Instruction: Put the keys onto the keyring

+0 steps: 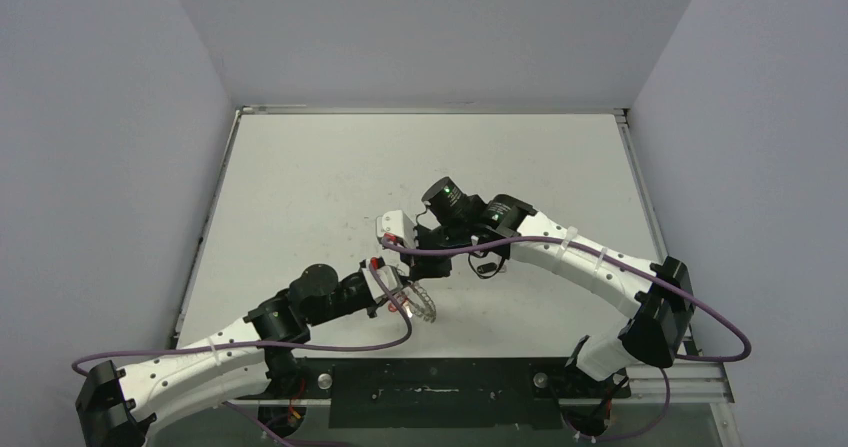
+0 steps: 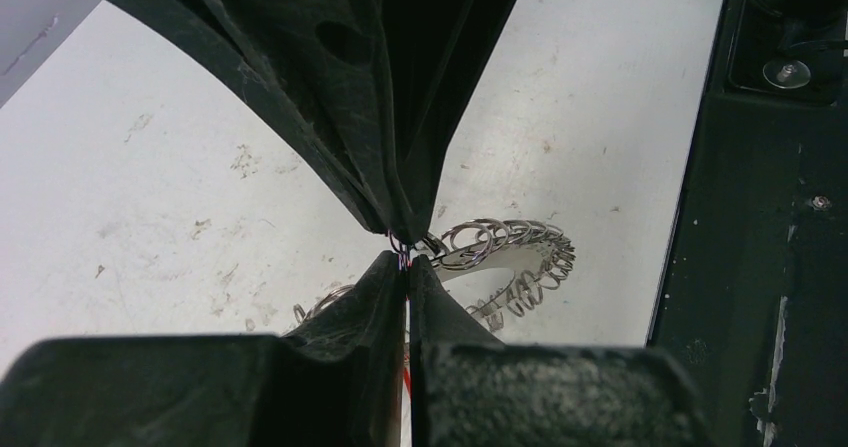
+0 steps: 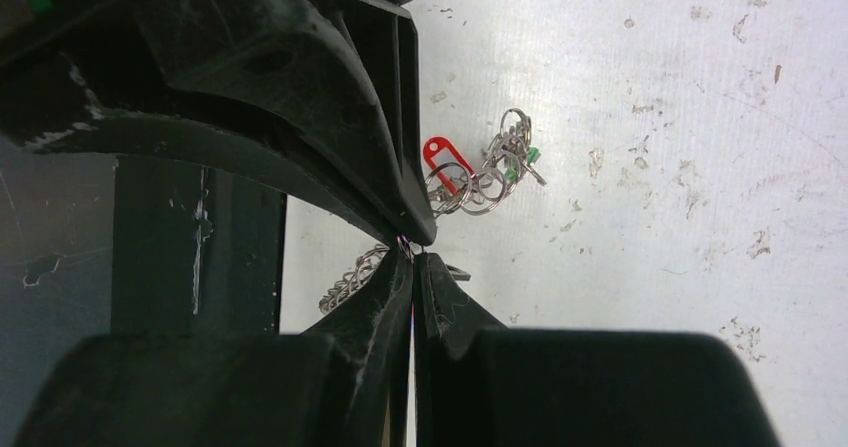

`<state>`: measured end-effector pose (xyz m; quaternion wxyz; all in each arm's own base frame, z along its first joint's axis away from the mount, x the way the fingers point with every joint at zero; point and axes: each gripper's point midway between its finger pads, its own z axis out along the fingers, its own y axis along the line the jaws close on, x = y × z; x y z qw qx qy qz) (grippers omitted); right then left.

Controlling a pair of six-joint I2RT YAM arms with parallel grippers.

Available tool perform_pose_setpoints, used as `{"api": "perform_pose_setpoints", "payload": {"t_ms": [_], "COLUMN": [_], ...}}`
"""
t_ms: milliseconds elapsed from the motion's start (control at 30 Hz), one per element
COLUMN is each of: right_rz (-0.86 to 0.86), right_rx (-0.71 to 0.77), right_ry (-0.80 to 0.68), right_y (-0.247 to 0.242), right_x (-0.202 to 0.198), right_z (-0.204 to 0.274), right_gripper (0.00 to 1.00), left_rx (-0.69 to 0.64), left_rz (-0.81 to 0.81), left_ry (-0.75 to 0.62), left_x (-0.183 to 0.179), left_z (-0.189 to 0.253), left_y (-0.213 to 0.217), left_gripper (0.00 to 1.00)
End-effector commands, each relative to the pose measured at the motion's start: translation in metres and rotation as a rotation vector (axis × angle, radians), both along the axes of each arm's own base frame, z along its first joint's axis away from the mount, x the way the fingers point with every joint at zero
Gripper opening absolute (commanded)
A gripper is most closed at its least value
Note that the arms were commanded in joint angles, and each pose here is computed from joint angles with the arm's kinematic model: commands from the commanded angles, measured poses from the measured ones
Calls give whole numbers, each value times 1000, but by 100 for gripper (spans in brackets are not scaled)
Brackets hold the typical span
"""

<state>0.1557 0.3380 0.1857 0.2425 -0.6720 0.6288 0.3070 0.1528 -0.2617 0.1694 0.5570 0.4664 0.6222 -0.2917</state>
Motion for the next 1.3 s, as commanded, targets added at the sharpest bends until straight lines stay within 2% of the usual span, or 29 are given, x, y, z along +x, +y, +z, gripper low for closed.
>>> {"api": "perform_pose_setpoints", "payload": {"t_ms": [0, 433, 733, 933, 1267], "right_rz": [-32, -53, -45, -83, -64], "right_rx": [78, 64, 151, 187, 263], "right_ry": [-25, 54, 86, 87, 78], "right_y": [7, 5, 12, 7, 4], "right_x": [16, 23, 22, 28, 24], "right_z": [17, -12, -17, -21, -13], "right_gripper": [0, 0, 0, 8, 10], "left_rx": [-75, -156, -206, -221, -252], "left_rz": [7, 21, 31, 31, 26], "left_ry": [-49, -85, -109, -115, -127], "left_x": [1, -2, -2, -4, -5], "left_z": [31, 46, 55, 57, 61], "left_y": [1, 7, 10, 12, 13], "left_gripper": [0, 0, 0, 0, 0]}}
